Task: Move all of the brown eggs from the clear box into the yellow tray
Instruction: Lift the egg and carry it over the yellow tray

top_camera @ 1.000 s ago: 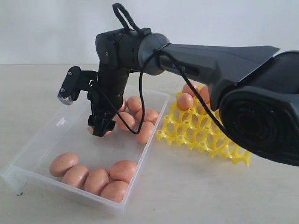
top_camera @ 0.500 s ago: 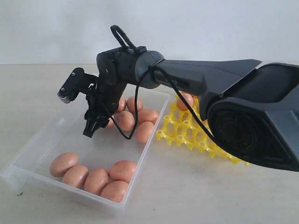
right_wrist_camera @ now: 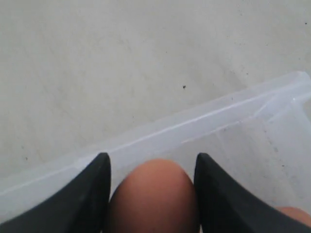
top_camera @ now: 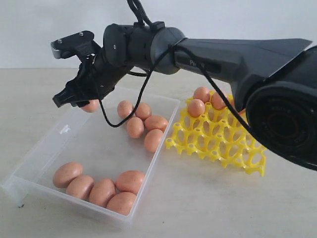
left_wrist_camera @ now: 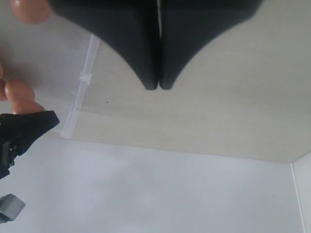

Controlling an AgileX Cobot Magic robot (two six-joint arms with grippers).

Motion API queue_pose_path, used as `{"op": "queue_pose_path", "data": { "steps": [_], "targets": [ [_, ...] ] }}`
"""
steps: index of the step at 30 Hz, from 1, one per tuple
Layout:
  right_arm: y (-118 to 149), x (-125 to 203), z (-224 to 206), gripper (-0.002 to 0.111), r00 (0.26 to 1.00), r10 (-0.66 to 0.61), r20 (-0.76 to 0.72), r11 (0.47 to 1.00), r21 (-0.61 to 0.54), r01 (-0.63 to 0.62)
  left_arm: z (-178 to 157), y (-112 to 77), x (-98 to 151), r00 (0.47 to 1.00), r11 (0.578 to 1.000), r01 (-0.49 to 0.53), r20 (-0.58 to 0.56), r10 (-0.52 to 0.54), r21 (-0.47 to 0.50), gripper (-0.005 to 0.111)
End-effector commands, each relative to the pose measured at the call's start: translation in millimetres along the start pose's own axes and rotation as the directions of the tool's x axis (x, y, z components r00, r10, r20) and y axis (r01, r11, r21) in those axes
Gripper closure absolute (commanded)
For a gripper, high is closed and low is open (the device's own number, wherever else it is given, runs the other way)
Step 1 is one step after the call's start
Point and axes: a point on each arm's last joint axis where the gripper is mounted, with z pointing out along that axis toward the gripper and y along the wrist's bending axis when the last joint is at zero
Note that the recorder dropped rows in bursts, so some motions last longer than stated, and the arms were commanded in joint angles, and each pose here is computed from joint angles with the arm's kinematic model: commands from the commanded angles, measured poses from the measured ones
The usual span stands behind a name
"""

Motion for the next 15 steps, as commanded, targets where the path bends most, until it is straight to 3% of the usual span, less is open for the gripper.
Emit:
{"op": "queue_pose_path", "data": {
  "steps": [1, 4, 8, 13, 15],
  "targets": [
    [4, 0, -15, 0.109, 0.951, 0.108, 0.291, 0.99, 0.054, -0.13, 0, -0.5, -1, 1.0, 1.0, -0.006, 0.005, 0.006, 0.006, 0.111],
    [13, 14, -39, 0.109, 0.877, 0.03, 0.479, 0.98, 0.157, -0.119, 0, -0.5, -1, 1.0, 1.0, -0.006, 0.005, 0.006, 0.006, 0.111],
    [24, 53, -66, 0.109, 0.81, -0.046, 0.584, 0.971, 0.217, -0.101, 0, -0.5, -1, 1.0, 1.0, -0.006, 0.005, 0.006, 0.006, 0.111],
    [6, 93, -99, 0.109, 0.725, 0.12, 0.678, 0.963, 0.098, -0.251, 0, -0.5, -1, 1.0, 1.0, -0.006, 0.005, 0.006, 0.006, 0.111],
    [-11, 102, -115, 0.109, 0.646, 0.249, 0.721, 0.948, -0.046, -0.314, 0, -0.5, -1, 1.0, 1.0, -0.006, 0.005, 0.006, 0.006, 0.111]
  ]
}}
